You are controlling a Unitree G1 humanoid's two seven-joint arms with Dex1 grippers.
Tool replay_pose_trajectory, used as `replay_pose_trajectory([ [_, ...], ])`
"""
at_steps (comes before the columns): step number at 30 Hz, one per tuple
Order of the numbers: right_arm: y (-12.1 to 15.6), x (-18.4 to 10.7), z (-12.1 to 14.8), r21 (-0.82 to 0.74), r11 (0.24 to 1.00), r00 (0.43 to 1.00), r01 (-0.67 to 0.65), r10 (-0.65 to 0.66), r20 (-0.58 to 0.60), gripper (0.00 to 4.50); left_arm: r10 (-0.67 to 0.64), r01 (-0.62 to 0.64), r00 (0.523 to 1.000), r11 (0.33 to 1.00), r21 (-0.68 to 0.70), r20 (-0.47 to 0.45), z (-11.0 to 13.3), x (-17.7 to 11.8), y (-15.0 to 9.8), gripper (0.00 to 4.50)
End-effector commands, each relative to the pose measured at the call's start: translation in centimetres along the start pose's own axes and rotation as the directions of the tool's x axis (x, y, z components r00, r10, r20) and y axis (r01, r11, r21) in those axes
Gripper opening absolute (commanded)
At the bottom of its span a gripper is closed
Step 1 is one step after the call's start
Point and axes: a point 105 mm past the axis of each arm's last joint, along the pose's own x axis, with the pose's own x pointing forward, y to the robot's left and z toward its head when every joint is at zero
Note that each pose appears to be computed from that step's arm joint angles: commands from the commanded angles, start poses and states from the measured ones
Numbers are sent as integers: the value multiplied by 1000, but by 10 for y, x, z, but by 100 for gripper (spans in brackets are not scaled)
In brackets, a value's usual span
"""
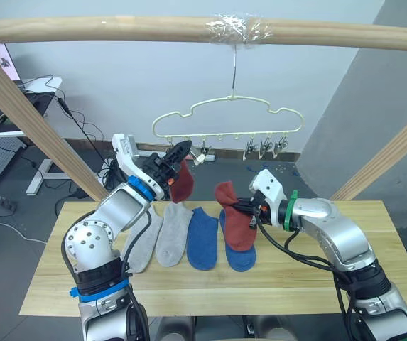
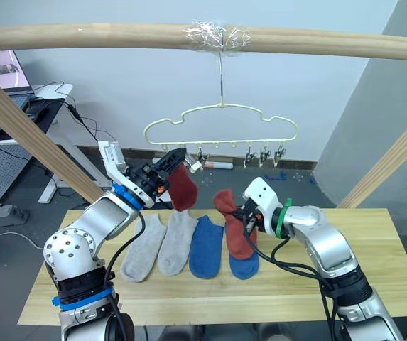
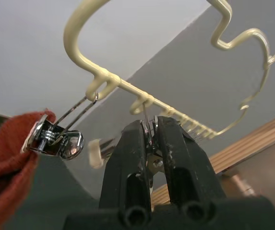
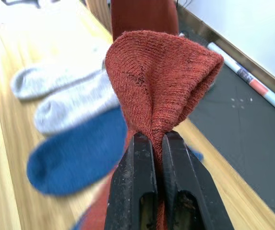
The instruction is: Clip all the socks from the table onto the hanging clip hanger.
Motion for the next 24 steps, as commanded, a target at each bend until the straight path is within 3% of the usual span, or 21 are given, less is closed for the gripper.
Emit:
replay_pose_trajectory([
  [1,1,-6,31,-5,1000,996,6,-6,93,1,-57,58,998,998,28,-18,1,-1,-17,6],
  [9,9,-6,64,15,1000,985,-26,24,169,1,-51,52,998,998,36,-35,-4,-3,-17,6],
  [24,20,2,78,24,997,977,-70,63,205,1,-39,41,998,998,55,-44,-6,-5,-16,6],
])
